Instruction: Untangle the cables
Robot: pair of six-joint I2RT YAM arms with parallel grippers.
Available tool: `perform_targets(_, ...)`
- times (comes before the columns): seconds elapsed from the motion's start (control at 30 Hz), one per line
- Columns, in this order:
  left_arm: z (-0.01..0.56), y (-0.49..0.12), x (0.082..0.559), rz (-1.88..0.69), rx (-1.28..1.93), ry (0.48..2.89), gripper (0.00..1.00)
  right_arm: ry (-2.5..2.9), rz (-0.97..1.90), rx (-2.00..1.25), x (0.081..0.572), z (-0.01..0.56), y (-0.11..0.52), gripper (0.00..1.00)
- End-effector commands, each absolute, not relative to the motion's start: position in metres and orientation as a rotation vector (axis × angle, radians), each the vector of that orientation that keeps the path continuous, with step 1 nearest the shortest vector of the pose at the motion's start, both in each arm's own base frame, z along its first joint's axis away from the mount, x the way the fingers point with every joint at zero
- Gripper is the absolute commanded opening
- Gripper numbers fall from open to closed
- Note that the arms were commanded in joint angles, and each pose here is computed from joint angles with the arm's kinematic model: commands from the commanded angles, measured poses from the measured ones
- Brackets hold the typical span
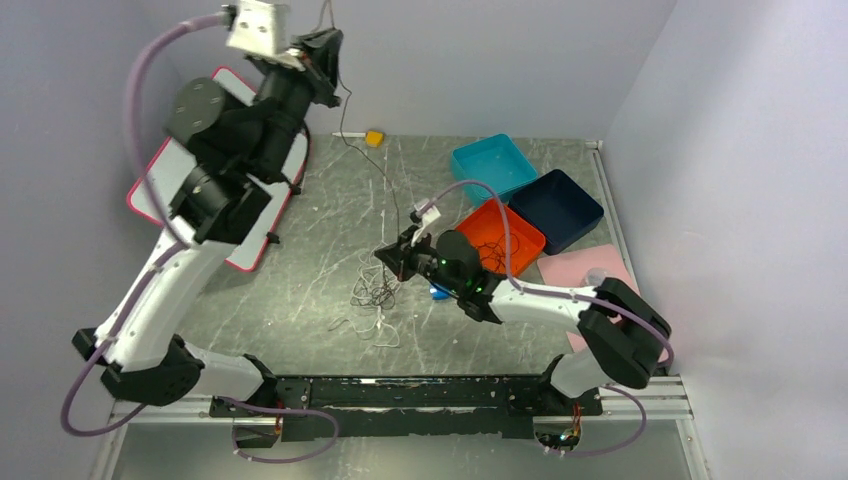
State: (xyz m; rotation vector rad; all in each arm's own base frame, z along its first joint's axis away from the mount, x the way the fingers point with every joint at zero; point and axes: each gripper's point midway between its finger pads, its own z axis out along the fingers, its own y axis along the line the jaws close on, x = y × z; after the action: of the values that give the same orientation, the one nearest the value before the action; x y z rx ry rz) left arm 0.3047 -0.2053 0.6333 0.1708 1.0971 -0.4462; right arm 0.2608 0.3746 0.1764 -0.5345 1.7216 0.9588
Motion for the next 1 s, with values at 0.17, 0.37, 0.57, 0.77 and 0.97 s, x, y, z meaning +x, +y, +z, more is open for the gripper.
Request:
perform_targets(0.17,0.523,-0.237,0.419,-0.398,0.197,1.362,0.07,1.697,1.060,-0.533,0.235,0.198,0.360,0.00)
perform_targets(0.37,0.426,-0.243,0.478,-0.432,0.207,1.559,0.07,1.727,1.093,-0.533,0.230,0.187,0.362,0.00)
perform_targets(0.57,0.331,-0.249,0.522,-0.483,0.230,1.735,0.07,1.803,1.065,-0.537,0.241,0.164,0.372,0.00)
perform_targets(0.77,0.255,-0.253,0.545,-0.515,0.246,1.893,0.13,1.948,1.059,-0.381,0.273,0.132,0.361,0.00)
perform_targets(0.97,0.234,-0.242,0.534,-0.550,0.201,1.942,0.51,1.980,1.089,-0.277,0.292,0.124,0.346,0.00)
